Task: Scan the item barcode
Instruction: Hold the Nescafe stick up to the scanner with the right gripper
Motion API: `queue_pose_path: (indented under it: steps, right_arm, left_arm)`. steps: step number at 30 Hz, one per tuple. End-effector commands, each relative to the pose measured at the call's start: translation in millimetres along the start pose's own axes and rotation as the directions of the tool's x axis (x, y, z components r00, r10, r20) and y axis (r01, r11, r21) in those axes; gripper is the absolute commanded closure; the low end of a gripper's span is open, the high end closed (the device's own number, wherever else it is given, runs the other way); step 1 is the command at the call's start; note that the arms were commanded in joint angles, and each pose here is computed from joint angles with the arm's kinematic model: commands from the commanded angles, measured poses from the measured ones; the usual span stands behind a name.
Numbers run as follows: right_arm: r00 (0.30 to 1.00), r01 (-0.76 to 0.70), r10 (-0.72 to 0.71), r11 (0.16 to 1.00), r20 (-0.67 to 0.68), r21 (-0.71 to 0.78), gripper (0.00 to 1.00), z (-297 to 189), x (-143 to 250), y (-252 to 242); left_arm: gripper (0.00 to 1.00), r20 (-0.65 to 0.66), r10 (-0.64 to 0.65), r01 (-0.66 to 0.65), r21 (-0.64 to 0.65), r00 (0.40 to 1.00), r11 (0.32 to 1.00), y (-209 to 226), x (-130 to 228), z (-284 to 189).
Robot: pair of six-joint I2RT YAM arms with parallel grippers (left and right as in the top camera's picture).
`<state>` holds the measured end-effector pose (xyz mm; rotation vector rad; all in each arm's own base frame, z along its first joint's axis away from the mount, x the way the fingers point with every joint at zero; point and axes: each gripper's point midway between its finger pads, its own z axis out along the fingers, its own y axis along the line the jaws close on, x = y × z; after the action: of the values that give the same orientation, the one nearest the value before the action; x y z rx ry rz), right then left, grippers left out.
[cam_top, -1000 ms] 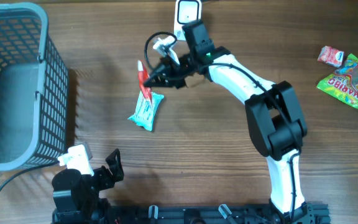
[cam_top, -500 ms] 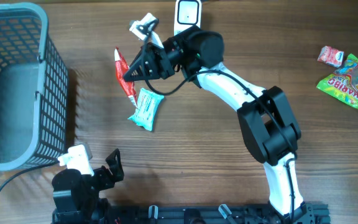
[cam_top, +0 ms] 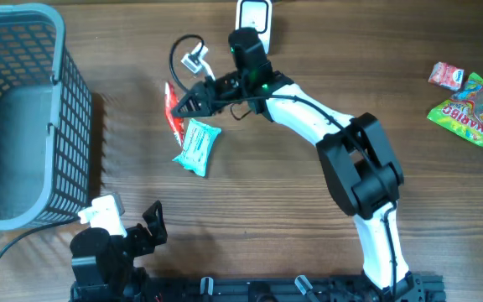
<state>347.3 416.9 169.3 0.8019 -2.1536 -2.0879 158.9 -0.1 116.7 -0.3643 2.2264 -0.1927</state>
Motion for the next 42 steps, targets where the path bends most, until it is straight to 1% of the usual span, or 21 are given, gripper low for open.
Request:
queue_pose_path:
  steps: [1, 3, 5, 6, 7, 9, 11, 15, 17, 18, 20, 22, 25, 30, 33, 36, 42]
  right_arm:
    - [0.985, 0.069, -0.109, 0.959, 0.134, 0.273, 0.95, -21.8, -19.7, -56.9]
    - [0.982, -0.055, -0.009, 0.942, 0.19, 0.332, 0.95, -37.0, -20.8, -71.1]
    - [0.954, -0.225, 0.096, 0.855, 0.284, 0.466, 0.95, -69.5, -16.3, -96.4]
    - [0.942, -0.271, 0.117, 0.816, 0.314, 0.51, 0.95, -80.7, -13.4, -103.7]
    - [0.917, -0.354, 0.145, 0.724, 0.37, 0.593, 0.96, -104.3, -6.1, -115.5]
    - [0.883, -0.441, 0.135, 0.564, 0.449, 0.698, 0.96, -143.7, 3.0, -122.1]
    - [0.868, -0.46, 0.058, 0.469, 0.493, 0.754, 0.95, -175.5, -1.0, -109.6]
    - [0.842, -0.465, -0.081, 0.394, 0.534, 0.793, 0.95, -209.3, -24.4, -82.4]
    - [0.848, -0.426, -0.159, 0.363, 0.506, 0.829, 0.95, -219.7, -38.9, -72.2]
    - [0.844, -0.412, -0.216, 0.325, 0.491, 0.851, 0.95, -229.5, -48.5, -67.9]
    - [0.823, -0.399, -0.324, 0.255, 0.467, 0.881, 0.95, -248.4, -67.5, -58.1]
    - [0.793, -0.385, -0.424, 0.208, 0.437, 0.899, 0.95, -263.8, -88.9, -51.2]
    - [0.731, -0.368, -0.549, 0.183, 0.405, 0.912, 0.94, -280.2, -120.6, -48.6]
    - [0.663, -0.382, -0.644, 0.147, 0.382, 0.912, 0.94, -294.9, -159.2, -65.3]
    - [0.652, -0.372, -0.664, 0.141, 0.366, 0.918, 0.94, -295.4, -183.1, -85.4]
    - [0.638, -0.374, -0.676, 0.147, 0.369, 0.916, 0.93, -296.6, -195.9, -98.3]
    - [0.618, -0.388, -0.684, 0.163, 0.388, 0.907, 0.94, -296.2, -201.8, -111.7]
  left_arm:
    - [0.0, 0.003, -0.011, 0.011, 0.013, 1.0, 1.0, -1.9, 0.1, 0.1]
    - [0.0, 0.003, -0.011, 0.011, 0.013, 1.0, 1.0, -1.9, 0.1, 0.1]
    - [0.0, 0.003, -0.011, 0.011, 0.013, 1.0, 1.0, -2.0, 0.2, 0.1]
    - [0.0, 0.003, -0.011, 0.011, 0.013, 1.0, 1.0, -1.9, 0.1, 0.1]
    - [0.0, 0.003, -0.011, 0.011, 0.013, 1.0, 1.0, -2.0, 0.2, 0.1]
    - [0.0, 0.003, -0.011, 0.011, 0.013, 1.0, 1.0, -2.0, 0.2, 0.1]
    - [0.0, 0.003, -0.011, 0.011, 0.013, 1.0, 1.0, -1.9, 0.1, 0.1]
    - [0.0, 0.003, -0.011, 0.011, 0.013, 1.0, 1.0, -1.9, 0.1, 0.1]
    - [0.0, 0.003, -0.011, 0.011, 0.013, 1.0, 1.0, -1.9, 0.1, 0.1]
    - [0.0, 0.003, -0.011, 0.011, 0.013, 1.0, 1.0, -2.0, 0.2, 0.1]
    - [0.0, 0.003, -0.011, 0.011, 0.013, 1.0, 1.0, -2.0, 0.2, 0.1]
    - [0.0, 0.003, -0.011, 0.011, 0.013, 1.0, 1.0, -2.0, 0.2, 0.1]
    - [0.0, 0.003, -0.011, 0.011, 0.013, 1.0, 1.0, -2.0, 0.2, 0.1]
    - [0.0, 0.003, -0.011, 0.011, 0.013, 1.0, 1.0, -1.9, 0.1, 0.1]
    - [0.0, 0.003, -0.011, 0.011, 0.013, 1.0, 1.0, -1.9, 0.1, 0.1]
    - [0.0, 0.003, -0.011, 0.011, 0.013, 1.0, 1.0, -1.9, 0.1, 0.1]
    - [0.0, 0.003, -0.011, 0.011, 0.013, 1.0, 1.0, -1.9, 0.1, 0.1]
